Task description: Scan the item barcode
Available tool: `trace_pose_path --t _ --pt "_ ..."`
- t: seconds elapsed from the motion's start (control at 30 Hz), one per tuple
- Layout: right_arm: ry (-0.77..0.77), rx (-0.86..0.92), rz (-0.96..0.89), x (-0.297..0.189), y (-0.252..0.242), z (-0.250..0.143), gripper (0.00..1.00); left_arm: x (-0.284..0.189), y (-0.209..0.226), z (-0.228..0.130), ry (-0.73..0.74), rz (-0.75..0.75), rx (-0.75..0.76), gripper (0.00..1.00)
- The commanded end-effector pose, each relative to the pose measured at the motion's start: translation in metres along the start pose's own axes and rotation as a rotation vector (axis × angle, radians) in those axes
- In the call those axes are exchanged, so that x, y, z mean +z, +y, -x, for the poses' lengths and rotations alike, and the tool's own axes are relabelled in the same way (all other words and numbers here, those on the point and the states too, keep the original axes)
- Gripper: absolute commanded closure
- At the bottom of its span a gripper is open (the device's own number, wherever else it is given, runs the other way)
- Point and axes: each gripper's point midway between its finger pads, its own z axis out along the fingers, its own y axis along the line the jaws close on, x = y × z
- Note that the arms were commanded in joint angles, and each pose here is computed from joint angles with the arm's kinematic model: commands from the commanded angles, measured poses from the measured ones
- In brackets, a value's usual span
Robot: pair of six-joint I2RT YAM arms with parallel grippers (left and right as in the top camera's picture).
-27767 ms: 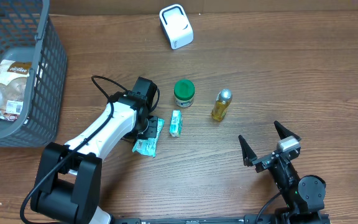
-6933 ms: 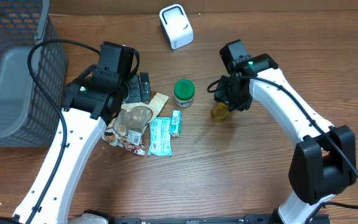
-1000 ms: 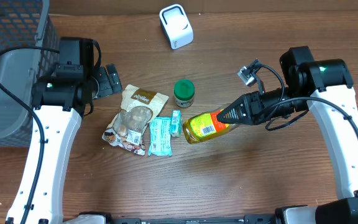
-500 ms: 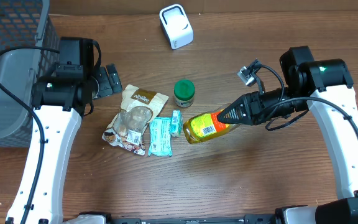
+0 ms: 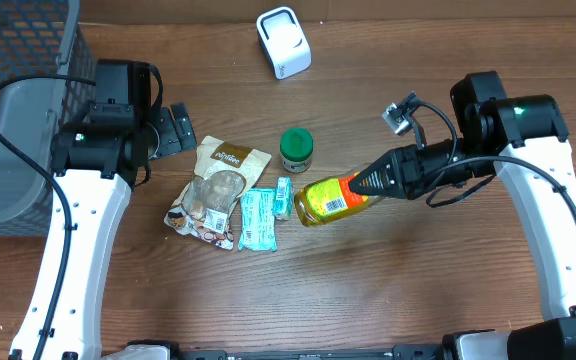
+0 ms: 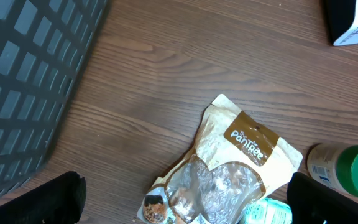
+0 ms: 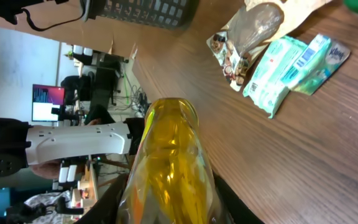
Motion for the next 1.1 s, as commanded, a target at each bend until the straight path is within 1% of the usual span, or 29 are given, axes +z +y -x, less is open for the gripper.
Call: trace_pose_path --t 0.0,0.2,0.3,0.37,0.4,0.43,0.5,0.57,0.73,0.93,1.0,1.07 --pt "-0.027 -0.039 0.033 -0.001 0.012 0.003 0.79 -0.004 -0.001 0.004 -0.016 -0.008 -0.003 0.0" --pt "-0.042 -0.06 0.036 -0.001 0.011 0.008 0.79 -0.004 -0.001 0.004 -0.016 -0.008 -0.002 0.0" --pt "-0.054 -0.015 -0.007 -0.001 0.003 0.014 0.79 -0.004 -0.001 0.004 -0.016 -0.008 -0.003 0.0" --pt "-0.07 0.071 -0.127 -0.003 -0.019 0.021 0.79 -0.004 -0.001 0.004 -0.016 -0.008 -0.002 0.0" --pt "-0.108 0.171 -0.283 -0.01 -0.046 0.029 0.79 -0.004 -0.001 0.004 -0.016 -0.008 -0.002 0.0" --pt "-0.13 0.208 -0.352 -0.015 -0.057 0.033 0.79 -0.004 -0.001 0.004 -0.016 -0.008 -0.002 0.0" --pt "-0.171 0.244 -0.466 -0.028 -0.069 0.039 0.8 -0.004 -0.001 0.004 -0.016 -0.008 -0.003 0.0" --pt "-0.213 0.255 -0.53 -0.04 -0.068 0.048 0.81 -0.004 -0.001 0.004 -0.016 -0.008 -0.002 0.0" --pt "-0.393 0.234 -0.675 -0.084 -0.05 0.083 0.86 -0.004 -0.001 0.004 -0.016 -0.008 -0.002 0.0" --pt "-0.743 0.126 -0.787 -0.142 -0.023 0.149 0.85 -0.004 -0.001 0.004 -0.016 -0.008 -0.002 0.0" --pt "-0.815 0.112 -0.82 -0.151 -0.021 0.162 0.85 -0.004 -0.001 0.004 -0.016 -0.008 -0.002 0.0" --pt "-0.854 0.083 -0.841 -0.152 -0.019 0.173 0.85 -0.004 -0.001 0.004 -0.016 -0.008 -0.002 0.0"
